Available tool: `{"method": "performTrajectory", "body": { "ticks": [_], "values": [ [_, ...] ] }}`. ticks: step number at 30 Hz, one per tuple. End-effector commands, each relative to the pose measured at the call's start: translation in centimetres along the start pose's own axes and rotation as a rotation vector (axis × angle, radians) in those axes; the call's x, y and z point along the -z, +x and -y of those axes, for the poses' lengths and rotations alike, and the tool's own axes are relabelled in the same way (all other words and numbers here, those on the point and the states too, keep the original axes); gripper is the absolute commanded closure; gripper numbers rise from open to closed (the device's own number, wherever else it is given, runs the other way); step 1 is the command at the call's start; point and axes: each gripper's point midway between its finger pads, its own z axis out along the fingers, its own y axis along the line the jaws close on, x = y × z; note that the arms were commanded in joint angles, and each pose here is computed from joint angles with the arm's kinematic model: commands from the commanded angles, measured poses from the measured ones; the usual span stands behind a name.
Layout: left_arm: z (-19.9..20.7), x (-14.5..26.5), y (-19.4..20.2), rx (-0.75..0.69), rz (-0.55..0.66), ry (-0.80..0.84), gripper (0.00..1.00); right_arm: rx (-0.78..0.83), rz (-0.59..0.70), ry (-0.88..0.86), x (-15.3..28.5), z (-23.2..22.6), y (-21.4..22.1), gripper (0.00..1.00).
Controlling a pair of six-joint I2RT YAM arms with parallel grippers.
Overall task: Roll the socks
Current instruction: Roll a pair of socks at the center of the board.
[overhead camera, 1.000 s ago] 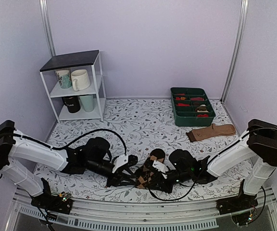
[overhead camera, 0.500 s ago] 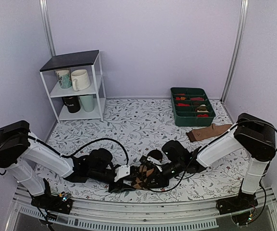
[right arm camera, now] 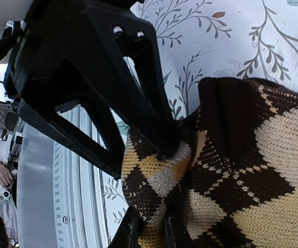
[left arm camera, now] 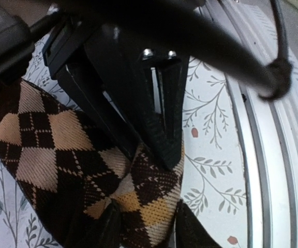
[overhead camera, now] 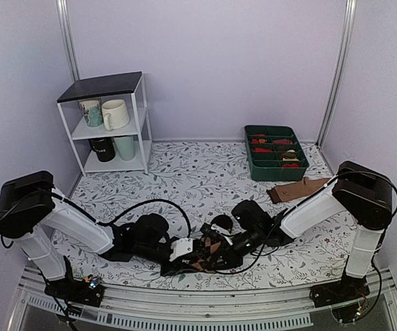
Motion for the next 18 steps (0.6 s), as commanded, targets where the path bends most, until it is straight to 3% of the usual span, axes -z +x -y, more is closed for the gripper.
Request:
{"method": "performTrajectory", "body": {
  "ticks": [1, 7, 12, 18],
  "values": [
    [1.0, -1.1, 1.4, 0.012, -0.077, 0.042, 0.69, -0.222, -0.269, 0.080, -0.3, 2.3, 9.3, 0.89],
    [1.5, -1.9, 2.4, 0.069, -0.134, 0.086, 1.00, -0.205, -0.244, 0.088, 0.0, 2.4, 8.3, 0.86],
    [1.3, -1.5, 1.7, 0.195, -0.109, 0.122, 1.00, -0.092, -0.061, 0.209, 2.1, 3.1, 3.6, 0.67],
    [1.0, -1.2, 2.4, 0.413, -0.137, 0.184, 1.00, 0.145, 0.367, 0.382, 8.5, 1.5, -3.3, 0.59]
  ]
}}
